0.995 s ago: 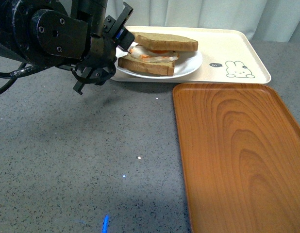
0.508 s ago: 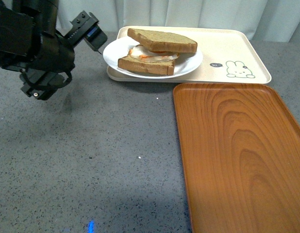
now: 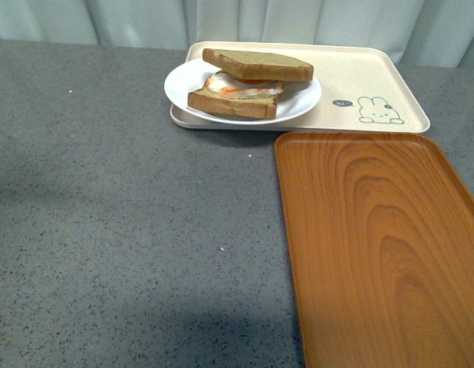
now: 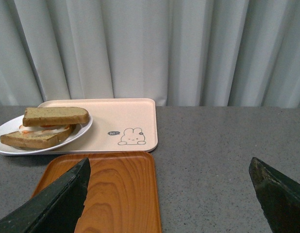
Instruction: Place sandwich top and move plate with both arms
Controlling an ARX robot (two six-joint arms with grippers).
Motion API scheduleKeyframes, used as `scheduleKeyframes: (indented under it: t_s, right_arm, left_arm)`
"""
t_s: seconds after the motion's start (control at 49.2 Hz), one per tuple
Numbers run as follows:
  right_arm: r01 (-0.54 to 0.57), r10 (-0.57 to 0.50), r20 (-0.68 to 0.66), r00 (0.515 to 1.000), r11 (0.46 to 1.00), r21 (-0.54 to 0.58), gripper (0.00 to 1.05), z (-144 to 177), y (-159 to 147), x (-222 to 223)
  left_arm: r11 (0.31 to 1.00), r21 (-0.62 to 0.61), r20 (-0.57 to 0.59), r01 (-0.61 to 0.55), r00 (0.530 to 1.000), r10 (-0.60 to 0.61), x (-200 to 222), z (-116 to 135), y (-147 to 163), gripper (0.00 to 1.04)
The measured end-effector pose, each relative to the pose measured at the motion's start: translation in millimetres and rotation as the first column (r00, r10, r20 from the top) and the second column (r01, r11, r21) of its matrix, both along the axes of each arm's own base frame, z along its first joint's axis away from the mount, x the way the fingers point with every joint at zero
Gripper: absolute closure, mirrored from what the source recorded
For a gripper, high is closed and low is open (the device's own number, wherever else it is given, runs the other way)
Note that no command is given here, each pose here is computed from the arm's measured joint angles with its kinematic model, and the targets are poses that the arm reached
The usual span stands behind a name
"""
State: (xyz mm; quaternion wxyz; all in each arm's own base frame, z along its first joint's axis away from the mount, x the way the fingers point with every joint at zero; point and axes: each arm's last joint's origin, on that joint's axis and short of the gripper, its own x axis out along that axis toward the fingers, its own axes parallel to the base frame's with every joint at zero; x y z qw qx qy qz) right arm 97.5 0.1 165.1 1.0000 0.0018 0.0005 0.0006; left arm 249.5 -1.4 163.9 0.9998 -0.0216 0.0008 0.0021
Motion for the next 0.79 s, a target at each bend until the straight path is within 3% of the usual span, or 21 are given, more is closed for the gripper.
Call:
scheduleKeyframes:
  t_s: [0.081, 0.305, 0.427, 0.792]
  right_arm:
    - [0.0, 0.0, 0.0, 1.0, 1.0, 0.0, 0.09, 0, 0, 0]
    - [0.001, -0.001, 0.0, 1.0, 1.0, 0.0, 0.09, 0, 0, 0]
    - [0.0, 0.0, 0.0, 1.0, 1.0, 0.0, 0.09, 0, 0, 0]
    - [0.0, 0.0, 0.0, 1.0, 1.0, 0.0, 0.09, 0, 0, 0]
  left_arm:
    - [1.0, 0.017, -0.04, 0.0, 0.999, 0.0, -37, -6, 1, 1.01]
    - [1.0, 0.027, -0.109, 0.01, 0.994, -0.007, -105, -10, 1, 1.01]
    - [0.999, 0.033, -0.035, 0.006, 0.999, -0.005, -145, 3, 1, 1.01]
    - [0.999, 0.036, 0.016, 0.005, 1.0, -0.005, -153, 6, 1, 1.01]
